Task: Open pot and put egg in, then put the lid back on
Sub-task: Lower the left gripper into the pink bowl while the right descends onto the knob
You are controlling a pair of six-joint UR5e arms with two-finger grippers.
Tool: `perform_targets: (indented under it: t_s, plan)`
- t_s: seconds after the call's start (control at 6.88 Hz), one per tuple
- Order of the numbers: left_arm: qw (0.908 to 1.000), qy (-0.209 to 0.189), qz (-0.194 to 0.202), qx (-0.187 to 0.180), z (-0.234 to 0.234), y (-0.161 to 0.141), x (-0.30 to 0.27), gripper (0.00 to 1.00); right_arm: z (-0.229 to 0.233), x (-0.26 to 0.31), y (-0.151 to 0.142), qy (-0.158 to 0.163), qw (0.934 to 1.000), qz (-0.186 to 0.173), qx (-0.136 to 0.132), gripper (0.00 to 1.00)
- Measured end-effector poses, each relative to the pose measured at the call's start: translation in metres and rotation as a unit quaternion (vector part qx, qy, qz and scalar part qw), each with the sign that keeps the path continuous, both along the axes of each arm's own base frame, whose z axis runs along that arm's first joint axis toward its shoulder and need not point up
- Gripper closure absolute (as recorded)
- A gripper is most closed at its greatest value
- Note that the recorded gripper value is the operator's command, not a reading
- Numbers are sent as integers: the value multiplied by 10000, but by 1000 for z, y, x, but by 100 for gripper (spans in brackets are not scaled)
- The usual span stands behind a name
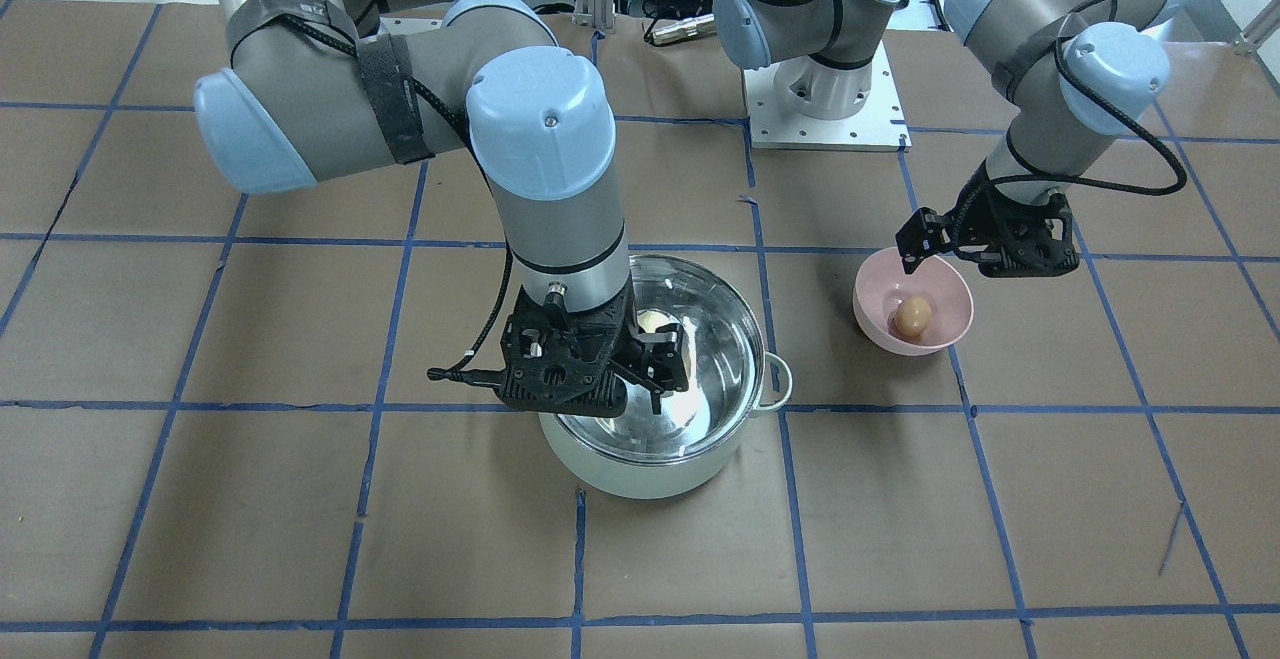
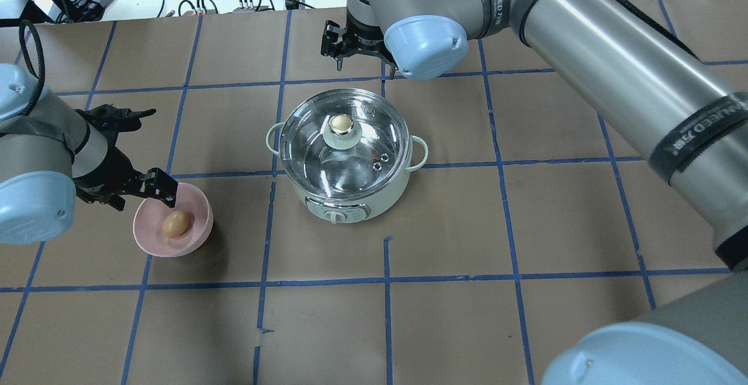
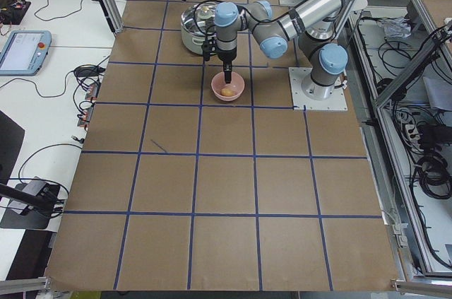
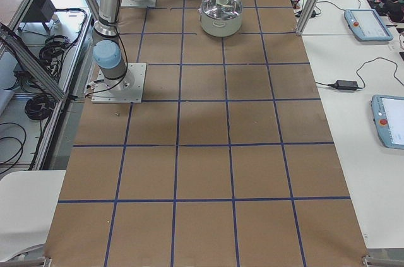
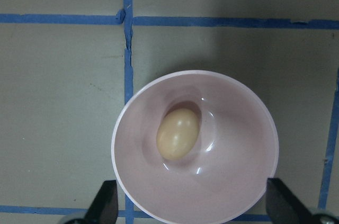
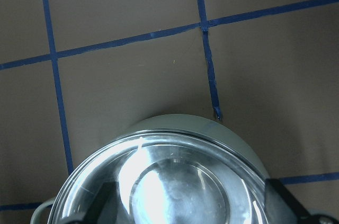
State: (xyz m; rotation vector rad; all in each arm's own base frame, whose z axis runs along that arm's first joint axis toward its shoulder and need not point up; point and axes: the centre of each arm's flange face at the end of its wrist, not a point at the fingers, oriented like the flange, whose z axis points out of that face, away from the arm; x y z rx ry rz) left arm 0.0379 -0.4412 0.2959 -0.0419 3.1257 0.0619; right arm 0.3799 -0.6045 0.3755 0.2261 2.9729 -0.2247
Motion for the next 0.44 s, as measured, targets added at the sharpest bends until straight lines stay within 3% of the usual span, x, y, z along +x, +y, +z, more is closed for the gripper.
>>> perform_targets:
  t_s: [0.29,0.44]
  plan:
    - [9998,-26,-110,-136,-8,2,-1,6,-26,27,13,-310,9988,145,360,4]
    - [9997,-30,-134,-191,-14,5,-3,6,-33,36,24,-213,9985,172,479,4]
